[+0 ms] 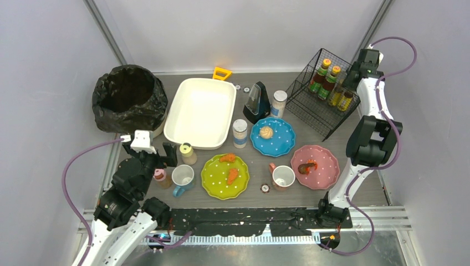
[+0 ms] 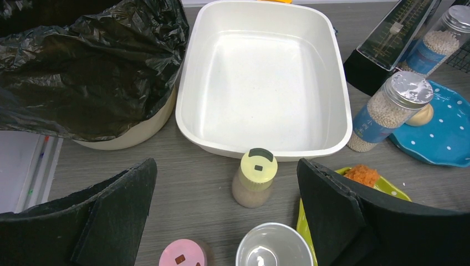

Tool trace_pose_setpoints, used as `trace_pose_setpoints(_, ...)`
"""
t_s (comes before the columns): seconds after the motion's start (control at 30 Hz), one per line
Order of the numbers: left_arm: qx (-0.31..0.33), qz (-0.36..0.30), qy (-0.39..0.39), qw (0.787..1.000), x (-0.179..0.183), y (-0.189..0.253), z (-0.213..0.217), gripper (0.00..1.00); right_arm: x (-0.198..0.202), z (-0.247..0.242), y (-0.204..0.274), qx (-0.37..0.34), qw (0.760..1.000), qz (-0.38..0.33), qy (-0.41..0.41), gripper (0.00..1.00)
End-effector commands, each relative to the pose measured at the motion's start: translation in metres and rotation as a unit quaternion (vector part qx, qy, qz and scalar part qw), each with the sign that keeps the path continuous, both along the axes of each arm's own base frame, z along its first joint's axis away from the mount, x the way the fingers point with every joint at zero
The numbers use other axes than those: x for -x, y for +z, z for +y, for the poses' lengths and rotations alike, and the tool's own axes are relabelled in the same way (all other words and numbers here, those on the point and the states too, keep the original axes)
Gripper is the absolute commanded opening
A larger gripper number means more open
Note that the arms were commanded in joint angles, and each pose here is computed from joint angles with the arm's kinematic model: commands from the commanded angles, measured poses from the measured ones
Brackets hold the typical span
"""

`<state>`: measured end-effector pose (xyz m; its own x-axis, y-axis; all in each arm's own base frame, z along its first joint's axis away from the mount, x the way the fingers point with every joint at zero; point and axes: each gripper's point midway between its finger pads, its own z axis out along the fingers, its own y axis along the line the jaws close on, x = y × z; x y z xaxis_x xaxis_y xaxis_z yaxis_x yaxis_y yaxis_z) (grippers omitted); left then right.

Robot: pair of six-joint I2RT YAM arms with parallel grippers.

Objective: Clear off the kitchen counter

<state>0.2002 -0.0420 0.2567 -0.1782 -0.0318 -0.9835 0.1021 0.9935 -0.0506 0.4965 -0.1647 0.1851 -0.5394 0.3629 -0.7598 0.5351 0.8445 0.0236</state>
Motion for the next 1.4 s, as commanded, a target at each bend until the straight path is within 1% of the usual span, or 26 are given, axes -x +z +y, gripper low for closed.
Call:
trace_pose_setpoints(0.0, 0.008, -0.012, -0.004, 1.0, -0.003, 0.007, -0.003, 0.99, 0.003, 0.002, 0.055, 0.012, 0.998, -0.054, 0.005, 0.49)
trace_pose_setpoints(0.13, 0.009, -0.013, -0.005, 1.0, -0.003, 0.008, -0.003, 0.99, 0.007, 0.003, 0.062, 0.013, 0.998, -0.06, 0.003, 0.55)
trace_pose_setpoints(0.23, 0.009, -0.012, -0.005, 1.0, -0.003, 0.007, -0.003, 0.99, 0.013, 0.003, 0.071, 0.015, 0.997, -0.069, -0.001, 0.62)
trace_pose_setpoints(0.43, 0.008, -0.011, -0.006, 1.0, -0.003, 0.007, -0.004, 0.99, 0.032, 0.013, 0.107, 0.011, 0.994, -0.109, -0.008, 0.78)
trace_pose_setpoints(0.5, 0.007, -0.01, -0.006, 1.0, -0.003, 0.007, -0.004, 0.99, 0.039, 0.021, 0.119, 0.008, 0.992, -0.123, -0.003, 0.85)
trace_pose_setpoints(0.53, 0.006, -0.01, -0.006, 1.0, -0.004, 0.006, -0.004, 0.99, 0.043, 0.028, 0.125, 0.007, 0.992, -0.129, 0.004, 0.95)
trace_pose_setpoints(0.57, 0.007, -0.009, -0.006, 1.0, -0.004, 0.006, -0.004, 0.99, 0.047, 0.037, 0.131, 0.001, 0.99, -0.137, 0.018, 0.97)
trace_pose_setpoints(0.6, 0.007, -0.008, -0.007, 1.0, -0.004, 0.006, -0.004, 0.99, 0.049, 0.042, 0.134, -0.002, 0.989, -0.144, 0.027, 0.98)
trace_pose_setpoints(0.7, 0.007, -0.008, -0.007, 1.0, -0.004, 0.006, -0.004, 0.99, 0.06, 0.072, 0.138, -0.028, 0.983, -0.168, 0.075, 0.95)
trace_pose_setpoints(0.83, 0.006, -0.009, -0.005, 1.0, -0.004, 0.006, -0.004, 0.99, 0.071, 0.11, 0.143, -0.032, 0.97, -0.202, 0.128, 0.95)
trace_pose_setpoints(1.0, 0.005, -0.006, -0.006, 1.0, -0.005, 0.005, -0.005, 0.99, 0.082, 0.173, 0.131, -0.03, 0.951, -0.203, 0.232, 0.95)
trace_pose_setpoints(1.13, 0.002, 0.0, -0.003, 1.0, -0.006, 0.003, -0.004, 0.99, 0.089, 0.233, 0.109, -0.04, 0.923, -0.203, 0.324, 0.95)
trace_pose_setpoints(1.23, 0.001, 0.001, 0.002, 1.0, -0.007, 0.002, -0.003, 0.99, 0.086, 0.258, 0.101, -0.046, 0.903, -0.211, 0.371, 0.96)
trace_pose_setpoints(1.33, 0.0, 0.003, 0.004, 1.0, -0.008, 0.002, -0.002, 0.99, 0.08, 0.284, 0.084, -0.04, 0.891, -0.186, 0.413, 0.98)
trace_pose_setpoints(1.37, -0.001, 0.004, 0.005, 1.0, -0.009, 0.001, -0.002, 0.99, 0.077, 0.288, 0.08, -0.036, 0.89, -0.178, 0.418, 0.98)
